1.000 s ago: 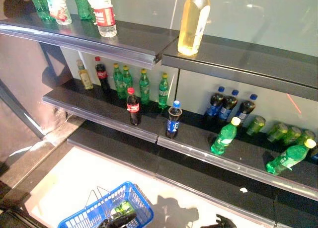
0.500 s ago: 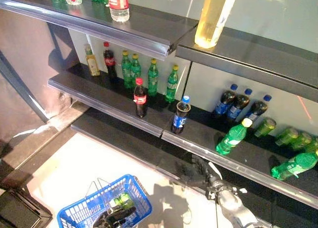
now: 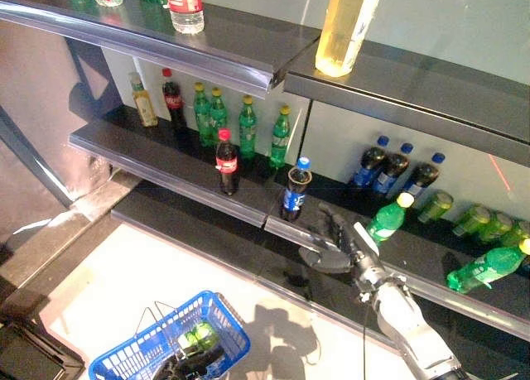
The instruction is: Pick up the drink and place into the basket.
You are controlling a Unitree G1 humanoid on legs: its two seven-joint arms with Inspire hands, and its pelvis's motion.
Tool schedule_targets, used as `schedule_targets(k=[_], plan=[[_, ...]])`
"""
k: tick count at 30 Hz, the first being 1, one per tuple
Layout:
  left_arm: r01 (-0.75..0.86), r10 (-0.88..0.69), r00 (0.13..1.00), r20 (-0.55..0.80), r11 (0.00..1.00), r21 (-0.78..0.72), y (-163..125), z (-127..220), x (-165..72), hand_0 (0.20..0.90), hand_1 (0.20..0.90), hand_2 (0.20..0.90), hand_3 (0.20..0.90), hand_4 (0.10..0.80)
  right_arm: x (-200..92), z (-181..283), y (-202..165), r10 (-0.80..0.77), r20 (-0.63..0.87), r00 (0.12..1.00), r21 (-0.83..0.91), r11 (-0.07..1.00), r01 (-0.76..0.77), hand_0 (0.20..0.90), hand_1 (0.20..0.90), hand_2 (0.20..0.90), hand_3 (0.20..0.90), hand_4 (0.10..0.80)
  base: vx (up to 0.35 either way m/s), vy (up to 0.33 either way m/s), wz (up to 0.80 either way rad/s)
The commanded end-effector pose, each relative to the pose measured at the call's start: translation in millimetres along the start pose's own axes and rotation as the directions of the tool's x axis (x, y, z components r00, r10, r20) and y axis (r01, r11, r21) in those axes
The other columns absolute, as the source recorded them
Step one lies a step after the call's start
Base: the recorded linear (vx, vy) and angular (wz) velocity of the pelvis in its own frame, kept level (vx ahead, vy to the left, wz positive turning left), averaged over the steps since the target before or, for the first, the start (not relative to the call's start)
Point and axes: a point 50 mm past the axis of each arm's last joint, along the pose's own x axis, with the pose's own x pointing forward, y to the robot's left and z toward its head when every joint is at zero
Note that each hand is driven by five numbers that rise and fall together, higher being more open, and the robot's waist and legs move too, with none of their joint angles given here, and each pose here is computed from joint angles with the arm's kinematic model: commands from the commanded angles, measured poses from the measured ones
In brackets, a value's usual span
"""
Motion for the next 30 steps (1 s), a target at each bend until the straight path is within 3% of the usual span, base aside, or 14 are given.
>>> schedule_targets(k=[1, 10, 17, 30], plan=[[0.075, -0.074, 0.997, -0.020, 0.997, 0.035, -12, -21, -6, 0.300, 0.300, 0.300, 0.200, 0.100, 10, 92, -17, -0.088, 0.445, 0.891, 0.065, 0.996, 0.066, 0.900, 0.900, 0.900, 0.900, 0.800, 0.001, 0.043, -0.02], [0.102, -0.100, 0.995, -0.029, 0.992, 0.068, -17, -22, -6, 0.300, 0.300, 0.300, 0.200, 0.100, 9, 117, -29, -0.243, 0.513, 0.823, 0.161, 0.969, 0.186, 0.900, 0.900, 0.900, 0.900, 0.800, 0.035, 0.029, 0.02], [0.195, -0.201, 0.976, 0.080, 0.978, 0.079, -55, 20, 6, 0.300, 0.300, 0.300, 0.200, 0.100, 29, 152, -25, -0.329, 0.621, 0.711, 0.217, 0.944, 0.247, 0.900, 0.900, 0.900, 0.900, 0.800, -0.147, 0.066, 0.06], [0.282, -0.296, 0.941, 0.163, 0.953, 0.107, -81, 43, 6, 0.300, 0.300, 0.300, 0.200, 0.100, 42, 201, -29, -0.491, 0.702, 0.516, 0.294, 0.860, 0.417, 0.900, 0.900, 0.900, 0.900, 0.800, -0.053, 0.067, 0.05]])
